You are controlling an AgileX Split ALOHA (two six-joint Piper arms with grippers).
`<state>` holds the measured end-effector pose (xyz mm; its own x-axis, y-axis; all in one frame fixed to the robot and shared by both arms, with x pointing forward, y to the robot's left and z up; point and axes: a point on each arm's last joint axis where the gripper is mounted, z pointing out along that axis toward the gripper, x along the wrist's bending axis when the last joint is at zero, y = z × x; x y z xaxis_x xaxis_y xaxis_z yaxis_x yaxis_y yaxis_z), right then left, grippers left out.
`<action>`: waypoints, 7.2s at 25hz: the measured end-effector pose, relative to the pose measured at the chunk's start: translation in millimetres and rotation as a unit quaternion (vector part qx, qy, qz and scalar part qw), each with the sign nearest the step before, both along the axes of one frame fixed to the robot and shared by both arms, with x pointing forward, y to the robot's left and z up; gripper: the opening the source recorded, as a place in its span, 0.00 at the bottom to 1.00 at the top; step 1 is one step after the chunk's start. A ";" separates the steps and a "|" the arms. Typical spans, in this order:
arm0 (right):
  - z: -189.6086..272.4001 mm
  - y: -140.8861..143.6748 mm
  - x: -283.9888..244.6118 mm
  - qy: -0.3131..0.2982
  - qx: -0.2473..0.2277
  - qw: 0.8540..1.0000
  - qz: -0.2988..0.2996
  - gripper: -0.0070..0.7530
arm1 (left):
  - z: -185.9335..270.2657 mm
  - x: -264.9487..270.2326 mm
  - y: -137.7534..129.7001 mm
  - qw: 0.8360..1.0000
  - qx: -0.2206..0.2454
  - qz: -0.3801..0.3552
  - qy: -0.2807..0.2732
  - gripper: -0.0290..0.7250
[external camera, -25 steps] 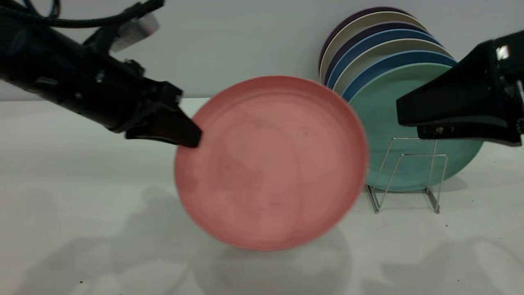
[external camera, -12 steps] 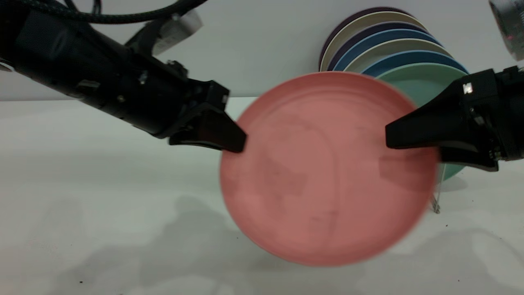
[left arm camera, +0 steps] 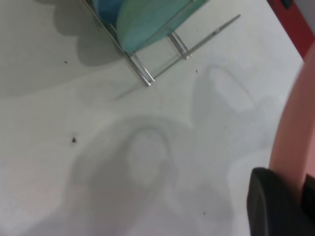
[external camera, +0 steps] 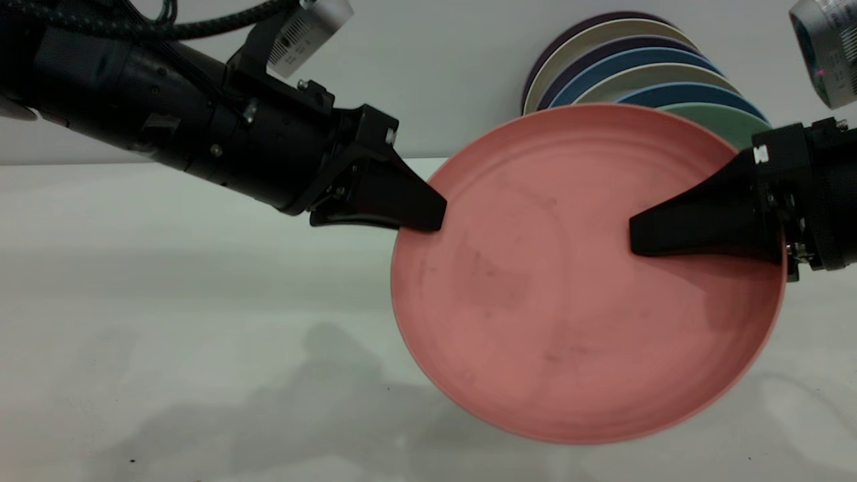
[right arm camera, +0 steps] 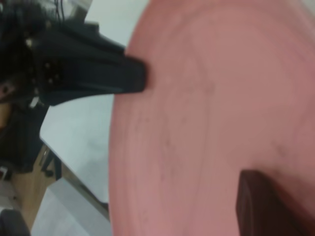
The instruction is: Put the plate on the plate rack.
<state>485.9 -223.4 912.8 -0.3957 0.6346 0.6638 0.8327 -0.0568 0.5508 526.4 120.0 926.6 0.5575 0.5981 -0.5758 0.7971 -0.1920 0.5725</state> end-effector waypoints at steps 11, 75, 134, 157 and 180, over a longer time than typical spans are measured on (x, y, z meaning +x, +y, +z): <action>0.8 -45.4 6.7 -0.039 -0.146 0.986 -0.064 0.16 | 3.5 23.6 66.6 0.994 -0.040 0.079 0.060 0.63; 53.1 -45.1 117.8 -0.349 -0.414 0.794 0.275 0.37 | -4.9 28.4 104.5 0.993 0.020 0.098 0.055 0.70; 153.0 -56.1 -213.2 -0.086 -0.334 0.932 -0.108 0.54 | 144.0 -252.4 171.3 0.915 0.266 0.296 -0.073 0.65; 126.5 -62.9 -223.9 -0.150 -0.366 0.913 -0.098 0.54 | 106.8 -284.5 178.6 0.894 0.290 0.324 -0.108 0.64; 127.9 -64.1 -233.2 -0.178 -0.362 0.907 -0.122 0.54 | 106.3 -300.7 178.4 0.886 0.270 0.340 -0.162 0.64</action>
<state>252.6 -287.5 1040.7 -0.2923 0.9507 -0.1038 0.6066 0.2682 0.7484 225.7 298.3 1032.8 0.0465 0.9987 0.0210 0.6434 -0.0460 0.7641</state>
